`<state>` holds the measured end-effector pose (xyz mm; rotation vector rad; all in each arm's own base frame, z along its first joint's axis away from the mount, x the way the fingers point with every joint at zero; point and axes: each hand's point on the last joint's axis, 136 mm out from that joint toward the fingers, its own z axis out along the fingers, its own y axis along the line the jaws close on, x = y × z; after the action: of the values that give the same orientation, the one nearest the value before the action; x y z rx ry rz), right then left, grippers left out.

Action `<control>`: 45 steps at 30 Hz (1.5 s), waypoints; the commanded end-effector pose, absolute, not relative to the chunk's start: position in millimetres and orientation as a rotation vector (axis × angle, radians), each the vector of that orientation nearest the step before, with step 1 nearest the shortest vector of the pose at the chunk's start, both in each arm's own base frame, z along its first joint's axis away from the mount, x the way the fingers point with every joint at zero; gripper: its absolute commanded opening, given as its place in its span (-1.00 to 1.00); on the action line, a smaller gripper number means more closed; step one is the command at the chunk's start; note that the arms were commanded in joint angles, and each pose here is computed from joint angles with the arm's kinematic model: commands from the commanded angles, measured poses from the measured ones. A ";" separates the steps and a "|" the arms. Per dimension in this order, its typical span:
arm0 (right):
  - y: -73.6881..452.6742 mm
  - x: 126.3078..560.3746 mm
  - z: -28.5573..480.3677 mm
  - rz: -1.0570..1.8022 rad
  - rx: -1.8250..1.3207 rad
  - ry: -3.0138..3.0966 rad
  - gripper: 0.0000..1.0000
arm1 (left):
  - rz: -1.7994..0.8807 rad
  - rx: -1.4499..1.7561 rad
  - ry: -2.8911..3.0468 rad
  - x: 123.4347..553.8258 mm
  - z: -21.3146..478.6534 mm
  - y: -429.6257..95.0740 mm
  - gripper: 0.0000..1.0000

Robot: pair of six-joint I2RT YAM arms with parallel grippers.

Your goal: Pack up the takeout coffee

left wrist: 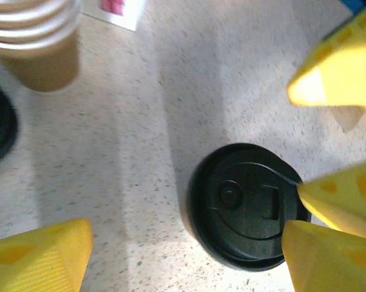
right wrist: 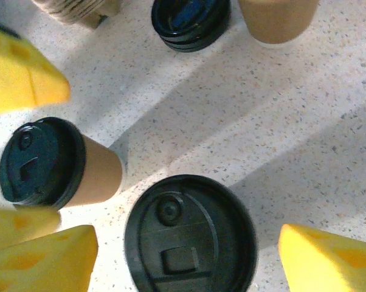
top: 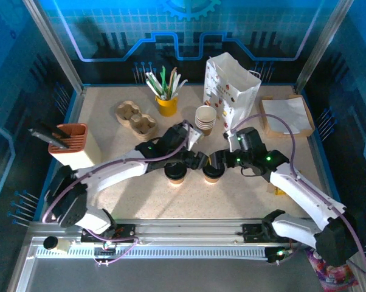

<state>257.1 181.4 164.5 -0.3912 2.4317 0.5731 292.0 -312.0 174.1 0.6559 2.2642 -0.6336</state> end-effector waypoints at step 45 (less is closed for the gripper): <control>198.7 243.7 114.9 0.125 -0.769 2.678 0.45 | -0.412 0.432 2.597 237.8 144.3 -208.9 0.66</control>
<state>242.6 200.1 111.0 -0.7540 2.6898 0.1601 251.7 -209.3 144.6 0.3926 2.5636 -0.4247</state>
